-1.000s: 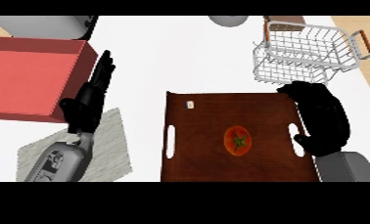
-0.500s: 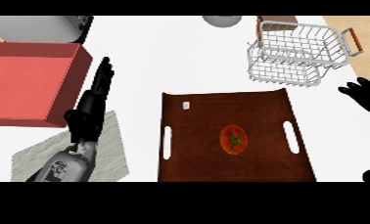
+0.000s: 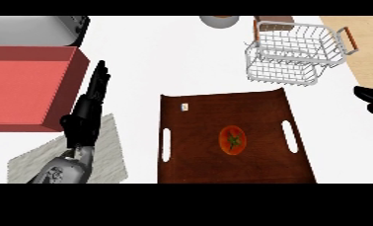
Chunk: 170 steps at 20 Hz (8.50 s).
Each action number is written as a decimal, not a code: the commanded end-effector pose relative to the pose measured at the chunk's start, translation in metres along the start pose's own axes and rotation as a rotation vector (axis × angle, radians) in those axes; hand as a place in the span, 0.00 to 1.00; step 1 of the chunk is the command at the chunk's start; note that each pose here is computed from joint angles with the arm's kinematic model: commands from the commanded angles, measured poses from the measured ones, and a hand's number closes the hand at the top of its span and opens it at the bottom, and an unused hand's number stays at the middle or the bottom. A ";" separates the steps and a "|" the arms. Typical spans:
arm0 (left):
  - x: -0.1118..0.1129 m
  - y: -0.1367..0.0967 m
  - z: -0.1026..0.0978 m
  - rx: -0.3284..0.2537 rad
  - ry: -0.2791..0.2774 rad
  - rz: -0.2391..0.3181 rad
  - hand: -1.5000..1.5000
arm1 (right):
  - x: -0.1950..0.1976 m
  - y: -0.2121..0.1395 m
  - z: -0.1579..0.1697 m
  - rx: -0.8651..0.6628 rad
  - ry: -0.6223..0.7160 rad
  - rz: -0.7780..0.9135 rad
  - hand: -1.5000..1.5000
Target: Pick the tomato from the tray and place it in the tiered basket
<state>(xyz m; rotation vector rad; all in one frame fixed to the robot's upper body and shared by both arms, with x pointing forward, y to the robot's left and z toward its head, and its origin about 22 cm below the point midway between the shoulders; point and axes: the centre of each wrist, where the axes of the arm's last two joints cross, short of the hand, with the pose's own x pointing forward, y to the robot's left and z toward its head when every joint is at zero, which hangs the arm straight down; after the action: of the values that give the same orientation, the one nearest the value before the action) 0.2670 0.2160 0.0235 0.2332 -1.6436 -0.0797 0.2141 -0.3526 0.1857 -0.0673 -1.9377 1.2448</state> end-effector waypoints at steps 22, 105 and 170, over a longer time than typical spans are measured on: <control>0.012 -0.013 0.000 -0.028 -0.015 0.001 0.50 | 0.101 0.096 -0.030 0.248 0.305 0.353 0.00; 0.026 -0.019 -0.008 -0.029 -0.026 0.017 0.50 | -0.035 0.217 -0.093 0.299 0.403 0.455 0.00; 0.012 -0.005 0.000 -0.053 -0.024 0.010 0.50 | 0.054 -0.031 -0.245 -0.561 1.269 0.514 1.00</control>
<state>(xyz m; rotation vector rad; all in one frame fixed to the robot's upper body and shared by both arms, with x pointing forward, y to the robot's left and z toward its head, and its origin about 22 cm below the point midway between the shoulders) 0.2675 0.2026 0.0313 0.1866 -1.6640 -0.1163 0.3218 -0.1606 0.2957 -1.3153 -1.0744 0.6312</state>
